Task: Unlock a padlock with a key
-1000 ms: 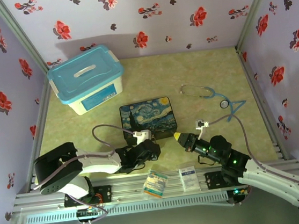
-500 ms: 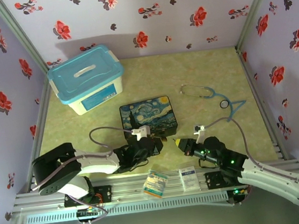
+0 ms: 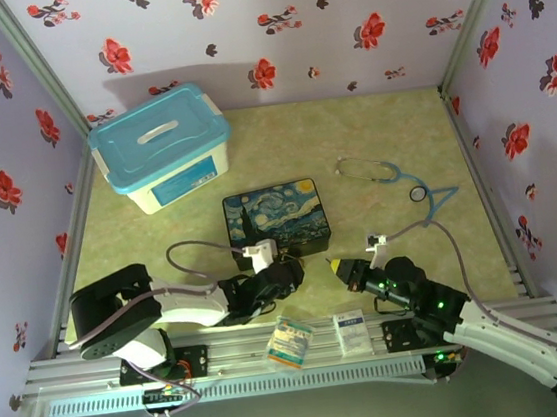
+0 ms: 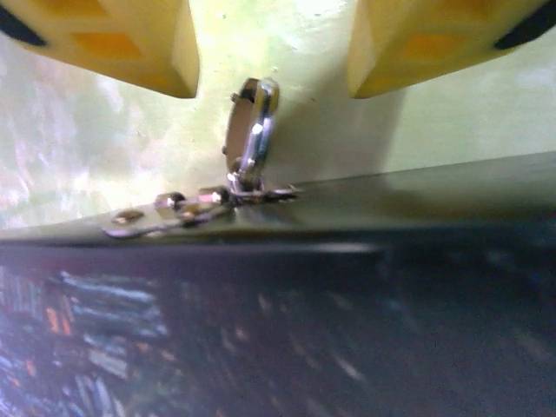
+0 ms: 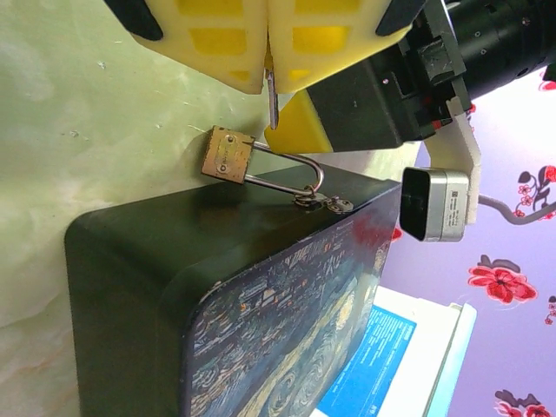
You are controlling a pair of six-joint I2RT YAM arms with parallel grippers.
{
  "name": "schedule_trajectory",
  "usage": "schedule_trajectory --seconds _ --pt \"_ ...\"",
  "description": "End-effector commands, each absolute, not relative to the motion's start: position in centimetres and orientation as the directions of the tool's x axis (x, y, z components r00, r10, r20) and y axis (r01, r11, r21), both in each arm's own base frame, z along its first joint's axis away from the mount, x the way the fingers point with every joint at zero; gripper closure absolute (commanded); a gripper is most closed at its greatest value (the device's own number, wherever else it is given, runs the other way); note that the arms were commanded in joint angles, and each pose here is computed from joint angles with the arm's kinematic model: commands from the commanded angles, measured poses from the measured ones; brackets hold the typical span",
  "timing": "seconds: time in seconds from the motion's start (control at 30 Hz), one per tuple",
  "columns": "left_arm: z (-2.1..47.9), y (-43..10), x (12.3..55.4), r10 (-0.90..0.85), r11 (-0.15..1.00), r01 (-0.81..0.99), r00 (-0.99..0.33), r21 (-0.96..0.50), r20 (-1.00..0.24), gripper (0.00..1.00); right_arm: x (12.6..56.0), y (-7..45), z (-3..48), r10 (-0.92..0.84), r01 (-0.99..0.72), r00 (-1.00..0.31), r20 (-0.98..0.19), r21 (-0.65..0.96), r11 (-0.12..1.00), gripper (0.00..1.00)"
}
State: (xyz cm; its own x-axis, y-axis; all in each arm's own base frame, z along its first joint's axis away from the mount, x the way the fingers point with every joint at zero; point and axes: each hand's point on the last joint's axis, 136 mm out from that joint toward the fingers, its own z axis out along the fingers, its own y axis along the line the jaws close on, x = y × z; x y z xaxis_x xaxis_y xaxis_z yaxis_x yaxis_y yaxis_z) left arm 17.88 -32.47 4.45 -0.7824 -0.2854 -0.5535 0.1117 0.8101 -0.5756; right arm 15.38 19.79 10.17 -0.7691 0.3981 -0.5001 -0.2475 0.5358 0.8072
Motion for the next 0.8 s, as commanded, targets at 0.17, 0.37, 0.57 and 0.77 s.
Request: schedule_trajectory --seconds 0.17,0.37,0.57,0.77 --pt "4.8 -33.6 19.6 -0.27 0.816 0.179 -0.722 -0.549 -0.637 0.37 15.9 19.1 9.8 0.408 -0.249 -0.741 -0.534 0.782 0.571 1.0" --pt "3.2 -34.4 20.4 -0.269 0.84 0.139 -0.734 -0.525 -0.624 0.51 16.0 19.1 9.9 0.416 -0.248 -0.737 -0.533 0.785 0.567 1.0" --pt "2.1 -34.3 23.1 -0.308 0.818 0.094 -0.761 -0.568 -0.571 0.63 16.0 18.9 9.9 0.418 -0.246 -0.734 -0.535 0.783 0.571 1.0" --pt "2.3 -35.7 22.9 -0.249 0.837 0.138 -0.766 -0.53 -0.593 0.57 15.9 18.6 10.0 0.422 -0.242 -0.733 -0.533 0.784 0.571 1.0"
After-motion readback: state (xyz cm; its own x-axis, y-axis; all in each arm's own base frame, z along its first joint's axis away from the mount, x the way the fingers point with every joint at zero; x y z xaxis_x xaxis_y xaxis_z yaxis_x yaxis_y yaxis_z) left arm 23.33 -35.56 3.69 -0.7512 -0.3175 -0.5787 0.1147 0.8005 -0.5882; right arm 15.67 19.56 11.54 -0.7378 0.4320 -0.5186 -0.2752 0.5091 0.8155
